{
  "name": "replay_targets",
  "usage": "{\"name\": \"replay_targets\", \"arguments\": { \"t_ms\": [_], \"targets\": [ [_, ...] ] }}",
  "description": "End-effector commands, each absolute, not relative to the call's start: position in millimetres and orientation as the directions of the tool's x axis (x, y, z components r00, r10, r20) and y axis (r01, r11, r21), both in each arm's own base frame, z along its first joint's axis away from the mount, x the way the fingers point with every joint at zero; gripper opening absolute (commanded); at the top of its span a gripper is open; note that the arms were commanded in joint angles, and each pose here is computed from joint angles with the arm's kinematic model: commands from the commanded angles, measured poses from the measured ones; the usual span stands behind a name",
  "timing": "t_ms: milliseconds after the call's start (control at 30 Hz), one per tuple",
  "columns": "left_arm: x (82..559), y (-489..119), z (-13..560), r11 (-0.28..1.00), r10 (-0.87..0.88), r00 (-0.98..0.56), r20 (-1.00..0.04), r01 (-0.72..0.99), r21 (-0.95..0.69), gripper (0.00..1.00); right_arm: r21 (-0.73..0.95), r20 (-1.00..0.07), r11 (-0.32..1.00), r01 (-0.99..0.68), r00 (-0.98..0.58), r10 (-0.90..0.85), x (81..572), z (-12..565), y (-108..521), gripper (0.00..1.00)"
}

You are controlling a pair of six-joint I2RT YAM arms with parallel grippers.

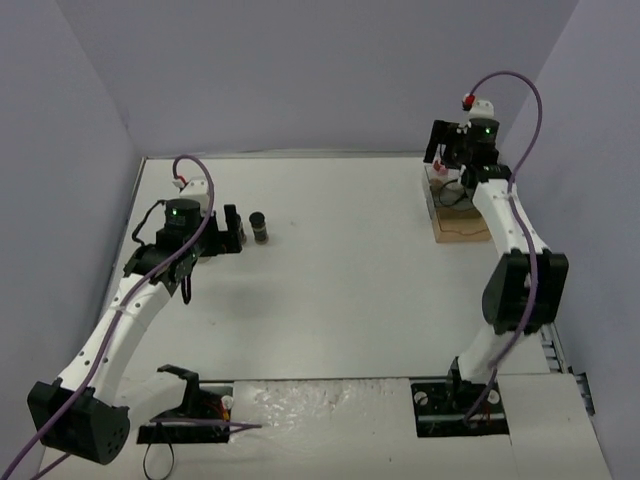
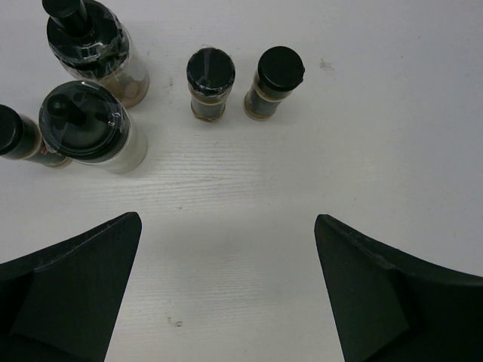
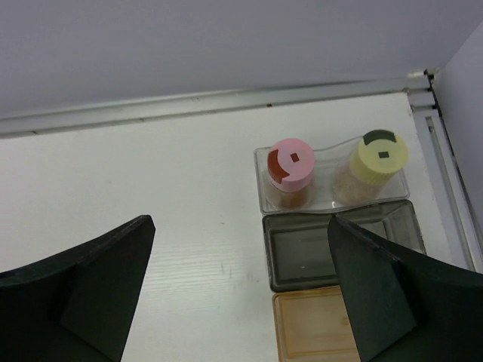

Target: Organize the condiment bottles

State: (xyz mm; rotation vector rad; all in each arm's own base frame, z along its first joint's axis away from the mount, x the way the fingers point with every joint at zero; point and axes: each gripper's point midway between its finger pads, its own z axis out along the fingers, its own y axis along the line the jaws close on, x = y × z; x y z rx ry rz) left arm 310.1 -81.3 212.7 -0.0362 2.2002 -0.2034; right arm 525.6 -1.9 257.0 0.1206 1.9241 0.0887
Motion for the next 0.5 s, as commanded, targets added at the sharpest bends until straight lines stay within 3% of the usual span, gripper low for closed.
{"name": "replay_targets", "arguments": {
  "t_ms": [0,233,467],
  "targets": [
    [331,-86,237,0.972,-0.200,-0.542,-0.816,-0.004,-0.235,0.97,0.238,-0.951,0.967,-0.094,-0.225,0.212,467,314,38,0.99],
    [355,-109,238,0.963,-0.244,-0.577,-0.780,-0.049,-0.265,0.97,0.318,-0.938,0.928,-0.197,-0.211,0.276,387,298,89,1.00],
    [391,-144,225,0.968,-0.247,-0.593,-0.767,-0.112,-0.226,0.97,0.376,-0.907,0.902,-0.211,-0.282,0.312,355,260,101,0.99]
  ]
}}
